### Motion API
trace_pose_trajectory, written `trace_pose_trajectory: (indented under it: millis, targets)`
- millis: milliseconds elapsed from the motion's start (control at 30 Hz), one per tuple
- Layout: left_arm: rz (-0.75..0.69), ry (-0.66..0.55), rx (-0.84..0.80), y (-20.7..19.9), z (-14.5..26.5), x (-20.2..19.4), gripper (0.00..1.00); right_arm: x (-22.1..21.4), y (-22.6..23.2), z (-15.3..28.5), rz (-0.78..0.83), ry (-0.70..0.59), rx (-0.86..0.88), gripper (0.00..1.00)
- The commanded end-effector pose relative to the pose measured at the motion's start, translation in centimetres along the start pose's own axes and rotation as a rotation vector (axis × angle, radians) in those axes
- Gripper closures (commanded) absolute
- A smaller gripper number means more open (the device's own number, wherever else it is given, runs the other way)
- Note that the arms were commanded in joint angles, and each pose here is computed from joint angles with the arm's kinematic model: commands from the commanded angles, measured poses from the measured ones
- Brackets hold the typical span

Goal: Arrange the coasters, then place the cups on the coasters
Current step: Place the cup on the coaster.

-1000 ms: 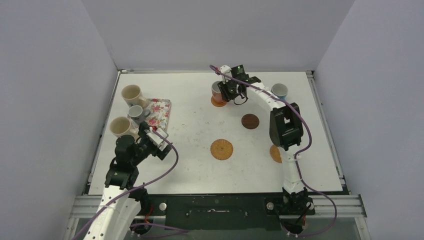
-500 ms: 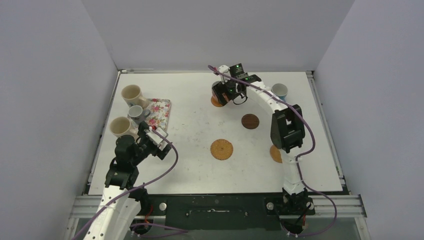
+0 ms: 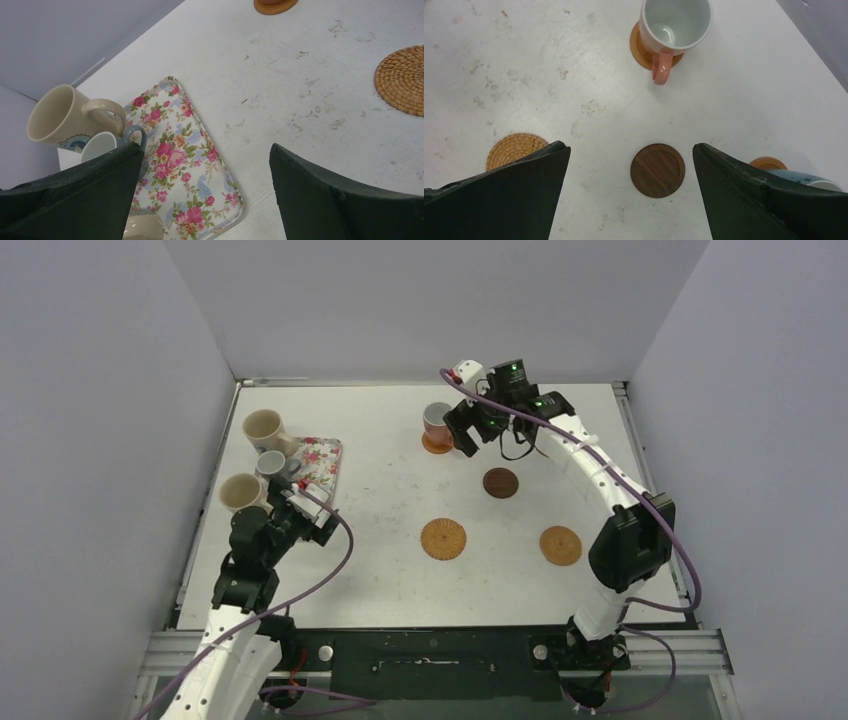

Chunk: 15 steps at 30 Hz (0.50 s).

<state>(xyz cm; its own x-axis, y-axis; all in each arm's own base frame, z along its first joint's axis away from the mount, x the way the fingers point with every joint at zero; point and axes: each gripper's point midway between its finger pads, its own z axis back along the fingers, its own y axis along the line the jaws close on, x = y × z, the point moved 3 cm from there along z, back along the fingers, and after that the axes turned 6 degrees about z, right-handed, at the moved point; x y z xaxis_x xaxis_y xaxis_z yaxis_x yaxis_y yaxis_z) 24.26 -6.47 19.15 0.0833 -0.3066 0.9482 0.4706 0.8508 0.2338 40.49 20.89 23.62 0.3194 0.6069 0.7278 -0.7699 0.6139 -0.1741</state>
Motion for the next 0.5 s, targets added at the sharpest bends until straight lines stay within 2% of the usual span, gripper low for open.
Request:
trace_pose_trajectory:
  millis: [0, 267, 467]
  targets:
    - [-0.069, -0.074, 0.043, 1.2, -0.9, 1.7, 0.03, -0.7, 2.8, 3.1, 0.101, -0.020, 0.127, 0.00]
    - [-0.134, 0.049, 0.036, 3.7, -4.4, 2.6, 0.03, -3.6, 5.6, 5.7, 0.225, -0.015, 0.234, 0.00]
    - [-0.215, 0.144, -0.067, 5.3, -7.5, 2.3, 0.03, -4.7, 6.9, 8.2, 0.272, -0.092, 0.332, 0.00]
